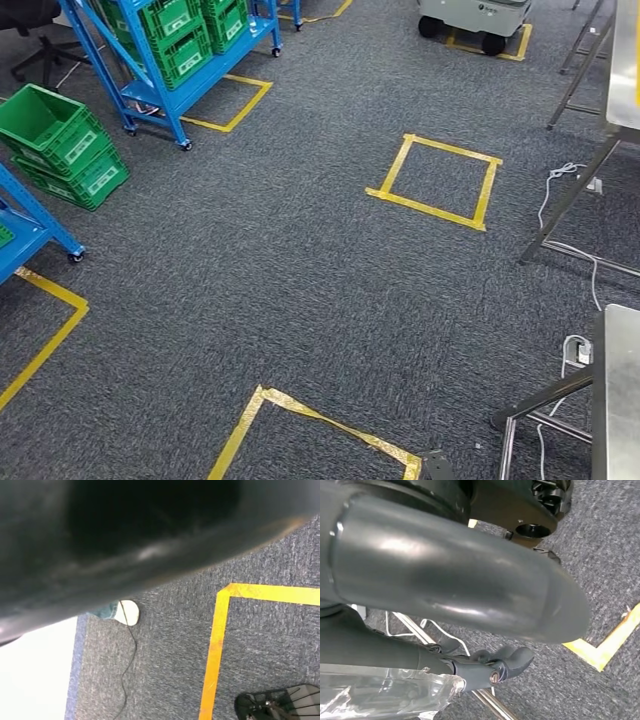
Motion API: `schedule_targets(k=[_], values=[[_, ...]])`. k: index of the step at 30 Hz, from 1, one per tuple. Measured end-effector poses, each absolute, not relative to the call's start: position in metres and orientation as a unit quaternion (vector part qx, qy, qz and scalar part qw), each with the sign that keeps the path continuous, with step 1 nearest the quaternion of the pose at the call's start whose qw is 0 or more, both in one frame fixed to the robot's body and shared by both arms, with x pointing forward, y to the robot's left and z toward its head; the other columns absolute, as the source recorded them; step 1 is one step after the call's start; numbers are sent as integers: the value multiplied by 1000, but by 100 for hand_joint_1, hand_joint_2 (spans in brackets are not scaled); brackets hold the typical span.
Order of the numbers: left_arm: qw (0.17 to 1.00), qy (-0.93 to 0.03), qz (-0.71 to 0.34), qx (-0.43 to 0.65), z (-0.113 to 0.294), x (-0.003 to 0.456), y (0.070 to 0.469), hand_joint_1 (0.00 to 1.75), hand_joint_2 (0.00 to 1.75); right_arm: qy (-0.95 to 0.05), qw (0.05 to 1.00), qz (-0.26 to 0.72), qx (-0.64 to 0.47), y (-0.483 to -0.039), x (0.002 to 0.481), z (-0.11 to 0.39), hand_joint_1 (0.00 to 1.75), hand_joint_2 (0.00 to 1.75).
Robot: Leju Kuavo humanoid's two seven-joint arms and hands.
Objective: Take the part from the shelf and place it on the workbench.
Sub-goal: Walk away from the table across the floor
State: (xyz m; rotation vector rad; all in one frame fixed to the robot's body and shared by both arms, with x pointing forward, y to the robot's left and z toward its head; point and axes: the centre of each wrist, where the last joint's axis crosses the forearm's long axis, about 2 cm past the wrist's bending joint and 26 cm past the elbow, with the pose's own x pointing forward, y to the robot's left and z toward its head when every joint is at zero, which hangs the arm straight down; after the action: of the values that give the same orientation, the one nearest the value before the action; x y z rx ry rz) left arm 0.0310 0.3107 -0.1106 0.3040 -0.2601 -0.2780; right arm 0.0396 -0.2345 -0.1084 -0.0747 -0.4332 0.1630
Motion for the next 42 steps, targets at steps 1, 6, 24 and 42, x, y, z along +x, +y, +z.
schedule_targets(k=[1, 6, 24, 42], values=[[970, -129, -138, 150, -111, 31, 311, 0, 0, -215, 973, 81, -37, -234, 40, -108, 0, 0], [971, -126, -140, 150, -111, 30, 310, 0, 0, -216, 972, 82, -36, -234, 40, -108, 0, 0], [971, -126, -142, 144, -111, 29, 306, 0, 0, -213, 973, 80, -35, -232, 37, -108, 0, 0], [972, -124, -143, 143, -111, 28, 303, 0, 0, -212, 973, 84, -37, -232, 37, -108, 0, 0]])
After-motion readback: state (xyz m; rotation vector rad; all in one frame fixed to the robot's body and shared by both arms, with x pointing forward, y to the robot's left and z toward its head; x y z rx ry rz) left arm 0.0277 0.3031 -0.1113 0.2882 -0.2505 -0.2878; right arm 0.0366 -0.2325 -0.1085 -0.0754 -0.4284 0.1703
